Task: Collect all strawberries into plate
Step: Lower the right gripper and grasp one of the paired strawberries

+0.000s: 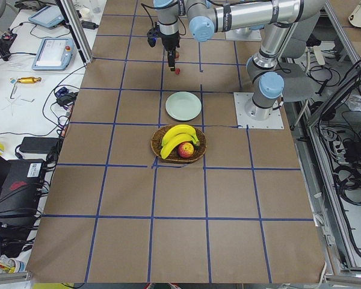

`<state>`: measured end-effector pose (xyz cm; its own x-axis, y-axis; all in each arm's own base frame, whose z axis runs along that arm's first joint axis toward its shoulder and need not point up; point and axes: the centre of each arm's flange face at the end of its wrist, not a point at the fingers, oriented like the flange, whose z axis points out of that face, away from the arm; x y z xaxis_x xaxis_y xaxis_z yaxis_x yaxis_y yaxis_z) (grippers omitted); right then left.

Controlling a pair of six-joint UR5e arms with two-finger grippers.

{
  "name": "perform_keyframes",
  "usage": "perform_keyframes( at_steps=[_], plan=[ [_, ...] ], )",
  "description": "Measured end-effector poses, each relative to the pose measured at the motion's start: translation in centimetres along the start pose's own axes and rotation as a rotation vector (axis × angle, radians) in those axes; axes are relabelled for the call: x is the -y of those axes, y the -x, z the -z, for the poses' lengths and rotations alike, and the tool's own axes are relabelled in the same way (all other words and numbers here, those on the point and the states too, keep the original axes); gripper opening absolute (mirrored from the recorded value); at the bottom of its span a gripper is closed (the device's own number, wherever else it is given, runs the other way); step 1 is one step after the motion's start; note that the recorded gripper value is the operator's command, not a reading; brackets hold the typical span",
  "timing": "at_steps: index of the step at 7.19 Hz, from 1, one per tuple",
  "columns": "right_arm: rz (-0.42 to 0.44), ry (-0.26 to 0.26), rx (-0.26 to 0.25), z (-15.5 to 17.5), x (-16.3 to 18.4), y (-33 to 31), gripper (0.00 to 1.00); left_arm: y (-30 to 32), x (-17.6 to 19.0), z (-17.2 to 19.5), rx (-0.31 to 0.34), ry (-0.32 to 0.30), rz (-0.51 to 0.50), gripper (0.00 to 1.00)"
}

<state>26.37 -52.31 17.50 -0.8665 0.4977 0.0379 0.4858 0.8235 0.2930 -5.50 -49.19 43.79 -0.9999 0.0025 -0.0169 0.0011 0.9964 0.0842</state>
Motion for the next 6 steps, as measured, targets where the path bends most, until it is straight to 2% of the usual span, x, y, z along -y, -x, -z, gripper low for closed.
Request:
perform_keyframes(
  at_steps=[1, 2, 3, 6],
  plan=[
    [0.001, -0.002, -0.001, -0.04, 0.03, -0.01, 0.64, 0.00, 0.00, 0.00, 0.000, 0.000, 0.000, 1.00],
    [0.003, -0.006, 0.001, -0.03, 0.07, 0.01, 0.16, 0.00, 0.00, -0.02, 0.000, 0.000, 0.000, 1.00],
    [0.005, -0.009, 0.001, -0.11, 0.14, 0.03, 0.00, -0.01, -0.01, -0.05, 0.000, 0.001, 0.000, 1.00],
    [0.007, -0.010, -0.004, -0.40, 0.38, 0.11, 0.00, -0.04, -0.20, -0.54, 0.000, 0.011, -0.001, 1.00]
  ],
)
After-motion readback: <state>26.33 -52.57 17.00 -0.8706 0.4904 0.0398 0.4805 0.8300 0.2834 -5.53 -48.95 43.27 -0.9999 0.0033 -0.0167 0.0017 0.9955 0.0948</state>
